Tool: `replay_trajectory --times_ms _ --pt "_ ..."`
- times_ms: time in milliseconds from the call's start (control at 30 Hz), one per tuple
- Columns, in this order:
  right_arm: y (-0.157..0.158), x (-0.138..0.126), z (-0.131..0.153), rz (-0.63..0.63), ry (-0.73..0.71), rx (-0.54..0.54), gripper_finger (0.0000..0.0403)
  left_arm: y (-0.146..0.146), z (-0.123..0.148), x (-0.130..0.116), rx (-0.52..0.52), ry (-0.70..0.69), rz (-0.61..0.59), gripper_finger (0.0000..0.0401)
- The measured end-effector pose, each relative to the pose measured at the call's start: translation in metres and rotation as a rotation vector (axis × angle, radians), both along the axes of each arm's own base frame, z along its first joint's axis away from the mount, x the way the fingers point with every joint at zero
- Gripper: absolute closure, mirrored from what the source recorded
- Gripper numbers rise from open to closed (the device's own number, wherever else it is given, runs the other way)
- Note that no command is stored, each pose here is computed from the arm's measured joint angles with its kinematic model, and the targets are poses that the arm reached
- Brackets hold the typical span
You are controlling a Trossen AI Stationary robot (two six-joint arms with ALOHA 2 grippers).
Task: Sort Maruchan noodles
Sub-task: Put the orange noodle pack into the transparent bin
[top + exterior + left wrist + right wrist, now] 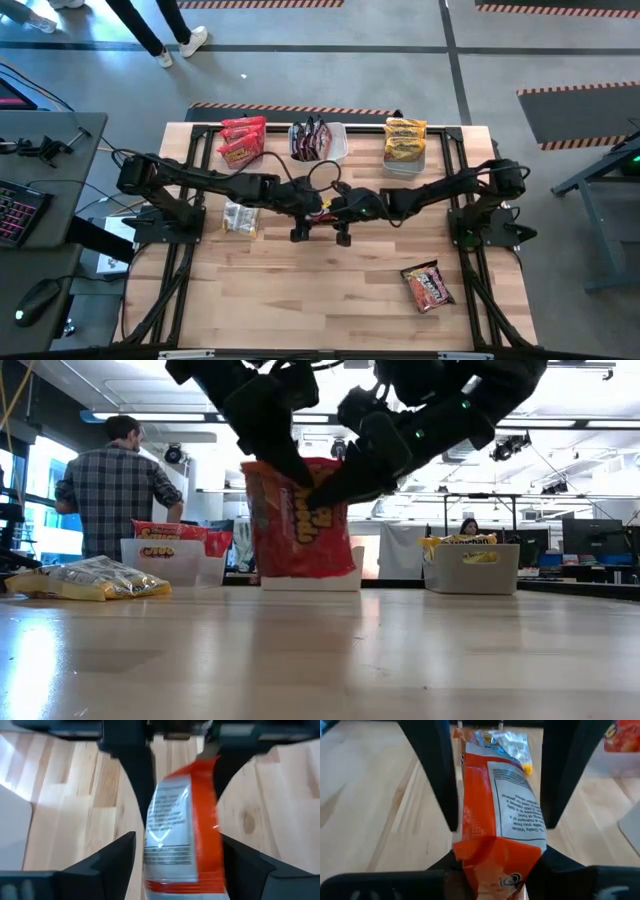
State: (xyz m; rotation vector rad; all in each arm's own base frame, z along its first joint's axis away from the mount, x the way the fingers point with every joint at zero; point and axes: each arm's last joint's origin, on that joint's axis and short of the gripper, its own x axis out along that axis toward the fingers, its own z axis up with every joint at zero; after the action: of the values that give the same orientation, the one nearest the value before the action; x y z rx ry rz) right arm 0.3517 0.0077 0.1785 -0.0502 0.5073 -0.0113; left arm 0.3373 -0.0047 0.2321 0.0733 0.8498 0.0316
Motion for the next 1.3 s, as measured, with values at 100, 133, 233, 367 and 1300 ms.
replay_trajectory --times_ms 100,133,233,367,1300 --pt "0.0 0.001 0.002 0.004 -0.009 0.0 0.0305 0.0 -0.002 -0.002 0.007 0.025 0.003 0.0166" --pt "0.0 0.001 0.002 0.003 -0.007 0.0 0.0305 -0.001 -0.002 -0.003 0.007 0.04 0.002 0.0174" --pt "0.0 0.002 0.004 -0.019 -0.018 -0.002 0.0304 -0.002 -0.003 -0.004 0.014 0.053 0.001 0.0211" --pt "-0.001 0.002 0.005 -0.04 -0.017 -0.023 0.0288 -0.002 -0.003 -0.004 0.027 0.054 0.003 0.0281" --pt "-0.011 -0.108 0.004 -0.127 -0.498 0.203 0.0164 0.006 -0.001 -0.071 -0.172 -0.841 0.123 0.032"
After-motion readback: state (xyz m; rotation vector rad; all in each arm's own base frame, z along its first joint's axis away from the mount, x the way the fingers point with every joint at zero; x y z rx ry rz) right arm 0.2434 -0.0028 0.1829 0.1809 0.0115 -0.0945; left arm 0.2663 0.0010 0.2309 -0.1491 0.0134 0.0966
